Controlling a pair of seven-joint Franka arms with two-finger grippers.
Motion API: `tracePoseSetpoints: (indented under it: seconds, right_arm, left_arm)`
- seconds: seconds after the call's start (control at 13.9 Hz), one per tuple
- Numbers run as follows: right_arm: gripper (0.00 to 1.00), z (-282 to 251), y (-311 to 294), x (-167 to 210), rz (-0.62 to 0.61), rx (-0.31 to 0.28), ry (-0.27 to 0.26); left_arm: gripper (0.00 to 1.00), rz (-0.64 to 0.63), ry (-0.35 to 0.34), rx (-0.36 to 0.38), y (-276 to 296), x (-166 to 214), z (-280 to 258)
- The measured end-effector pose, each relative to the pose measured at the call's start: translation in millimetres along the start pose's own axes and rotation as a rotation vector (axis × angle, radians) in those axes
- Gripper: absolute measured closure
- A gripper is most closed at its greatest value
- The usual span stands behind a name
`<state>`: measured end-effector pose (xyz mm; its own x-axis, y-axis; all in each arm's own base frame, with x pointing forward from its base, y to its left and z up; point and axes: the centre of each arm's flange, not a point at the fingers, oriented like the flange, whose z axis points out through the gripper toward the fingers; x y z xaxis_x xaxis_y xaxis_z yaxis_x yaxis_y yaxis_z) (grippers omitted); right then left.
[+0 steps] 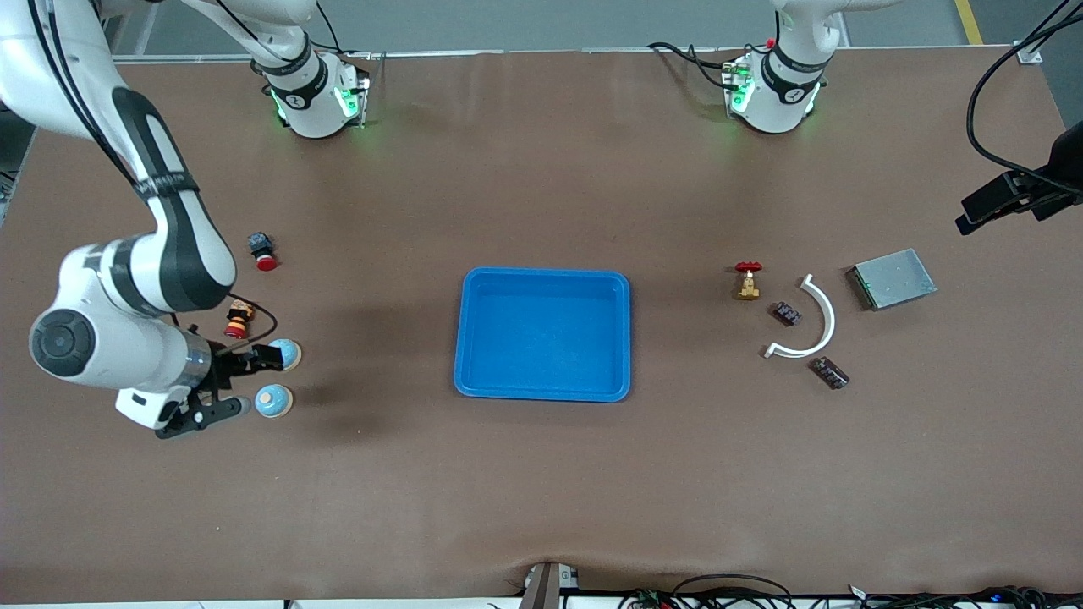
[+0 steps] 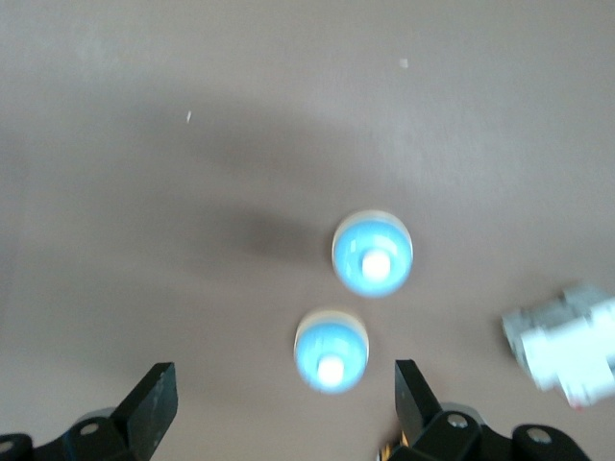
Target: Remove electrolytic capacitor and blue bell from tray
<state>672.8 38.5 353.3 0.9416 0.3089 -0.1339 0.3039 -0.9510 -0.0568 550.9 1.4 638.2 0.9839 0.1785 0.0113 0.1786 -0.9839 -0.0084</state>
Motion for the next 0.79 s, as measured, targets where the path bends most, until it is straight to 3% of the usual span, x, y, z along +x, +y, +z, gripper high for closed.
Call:
tracePoseSetpoints:
  seconds: [0.22,0.5,0.65,0.79]
  right_arm:
    - [0.0,-61.6,-21.7,-29.6,0.04,-0.038,-0.061]
    - [0.0,-144.5,-76.3,-64.6,0.205,-0.09,-0.132]
    - [0.0,-176.6,-103.3,-74.2,0.226,-0.11,-0.151]
    - [0.0,-198.3,-102.9,-78.3,0.251,-0.12,-0.134]
  left_arm:
    - [0.0,0.006,0.001,0.0,3.5,-0.4,-0.1]
    - [0.0,0.021,0.022,-0.005,11.6,0.3,-2.3]
    - [0.0,0.02,0.022,-0.004,11.3,0.4,-1.9]
    - [0.0,0.024,0.02,-0.004,13.7,-0.1,-1.1]
